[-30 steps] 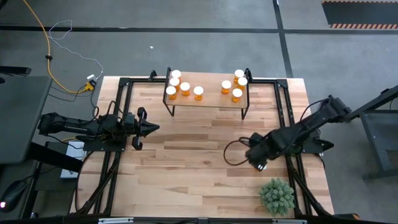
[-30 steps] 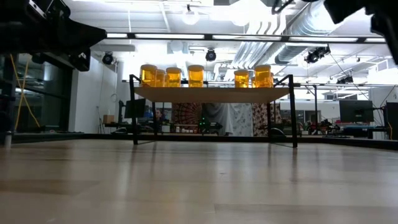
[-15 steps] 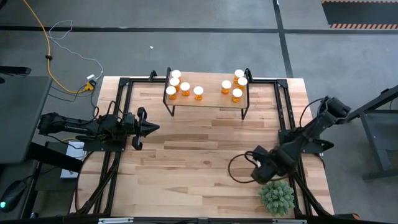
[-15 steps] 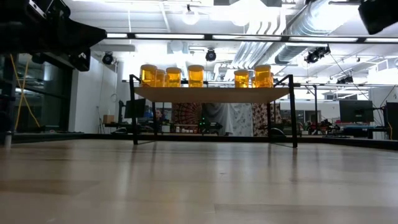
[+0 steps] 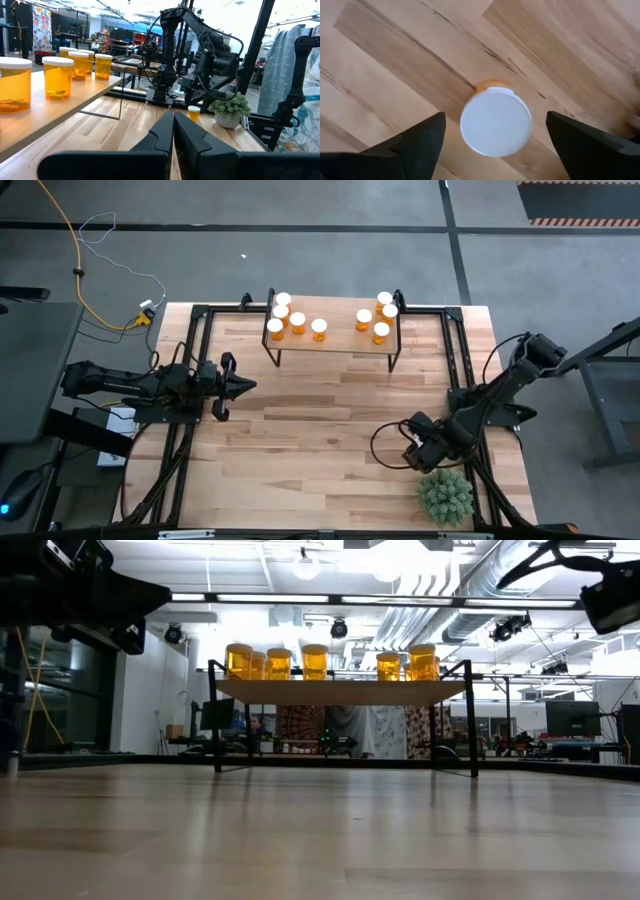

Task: Pick and place medicine bottles onto shelf by color
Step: Put the yellow pill bottle on the shelf

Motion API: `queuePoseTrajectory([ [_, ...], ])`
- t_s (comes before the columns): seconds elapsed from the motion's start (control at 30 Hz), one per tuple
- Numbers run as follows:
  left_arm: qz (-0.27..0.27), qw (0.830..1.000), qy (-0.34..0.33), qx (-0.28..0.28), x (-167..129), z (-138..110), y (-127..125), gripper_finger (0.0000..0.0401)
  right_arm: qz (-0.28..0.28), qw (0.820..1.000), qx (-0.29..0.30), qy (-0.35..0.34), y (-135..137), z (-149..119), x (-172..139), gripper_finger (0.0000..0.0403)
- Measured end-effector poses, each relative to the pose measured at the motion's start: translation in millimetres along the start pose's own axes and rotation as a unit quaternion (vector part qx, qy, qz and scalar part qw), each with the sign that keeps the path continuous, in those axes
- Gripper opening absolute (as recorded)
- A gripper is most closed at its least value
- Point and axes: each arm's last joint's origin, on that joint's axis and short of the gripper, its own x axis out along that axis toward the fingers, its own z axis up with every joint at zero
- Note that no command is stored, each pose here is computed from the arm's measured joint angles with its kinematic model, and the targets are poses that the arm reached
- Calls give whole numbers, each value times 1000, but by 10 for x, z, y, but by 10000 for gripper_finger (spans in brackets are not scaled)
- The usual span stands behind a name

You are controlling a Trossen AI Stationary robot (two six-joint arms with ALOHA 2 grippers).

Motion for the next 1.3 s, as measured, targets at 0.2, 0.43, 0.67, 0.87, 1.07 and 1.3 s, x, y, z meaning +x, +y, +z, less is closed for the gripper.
queuePoseTrajectory([
  [0.2,0,1000,0,0,0,0,0,3,-10,1000,3,0,-44,-5,63,337],
  [0.43,0,1000,0,0,0,-1,0,3,-11,1000,4,-6,-47,-2,65,330],
  [0.67,0,1000,0,0,0,-1,0,3,-12,1000,4,-5,-50,-2,65,276],
  [0.87,0,1000,0,0,0,0,0,3,-12,1000,3,1,-49,-6,64,223],
  [1.07,0,1000,0,0,0,0,0,3,11,999,-27,-15,59,44,-101,191],
  [1.3,0,1000,0,0,0,-1,0,3,105,985,-88,-109,377,379,-636,221],
])
